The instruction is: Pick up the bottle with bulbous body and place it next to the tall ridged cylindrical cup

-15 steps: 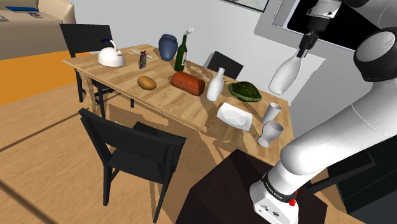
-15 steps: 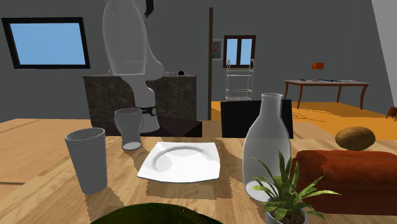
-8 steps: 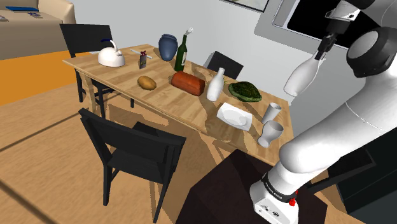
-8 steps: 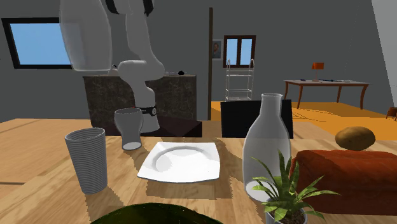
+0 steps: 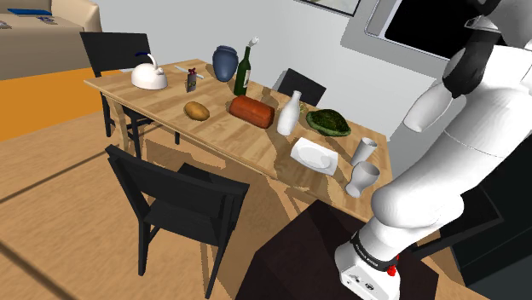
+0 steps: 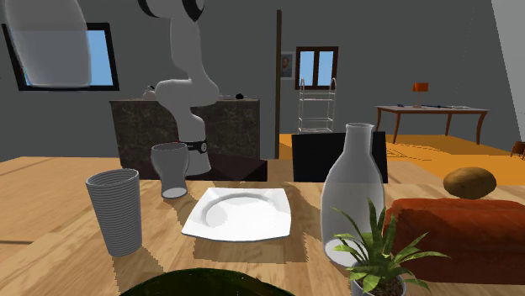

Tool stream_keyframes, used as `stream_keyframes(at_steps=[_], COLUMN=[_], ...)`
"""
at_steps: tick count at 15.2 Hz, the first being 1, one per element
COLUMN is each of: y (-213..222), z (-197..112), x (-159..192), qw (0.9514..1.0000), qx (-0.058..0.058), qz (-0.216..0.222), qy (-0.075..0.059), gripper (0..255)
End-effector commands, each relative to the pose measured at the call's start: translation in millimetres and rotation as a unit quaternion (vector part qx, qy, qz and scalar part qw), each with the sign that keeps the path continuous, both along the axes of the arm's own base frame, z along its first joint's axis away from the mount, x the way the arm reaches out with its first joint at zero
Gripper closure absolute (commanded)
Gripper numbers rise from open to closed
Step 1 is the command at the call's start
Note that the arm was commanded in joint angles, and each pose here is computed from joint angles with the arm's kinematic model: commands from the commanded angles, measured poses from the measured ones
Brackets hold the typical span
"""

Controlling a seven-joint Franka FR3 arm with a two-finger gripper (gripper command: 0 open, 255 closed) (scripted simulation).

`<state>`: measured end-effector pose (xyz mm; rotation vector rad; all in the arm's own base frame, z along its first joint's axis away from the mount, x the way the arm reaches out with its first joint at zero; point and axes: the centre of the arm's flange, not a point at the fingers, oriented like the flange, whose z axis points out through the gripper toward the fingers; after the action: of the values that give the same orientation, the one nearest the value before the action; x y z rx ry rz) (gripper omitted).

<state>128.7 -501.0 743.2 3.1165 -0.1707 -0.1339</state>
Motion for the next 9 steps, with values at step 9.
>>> stream_keyframes(at_steps=[9], y=[-30], z=[-22], x=[-36], qw=[1.0000], qx=[-0.001], qz=[0.003], qy=[0.000], gripper=[255])
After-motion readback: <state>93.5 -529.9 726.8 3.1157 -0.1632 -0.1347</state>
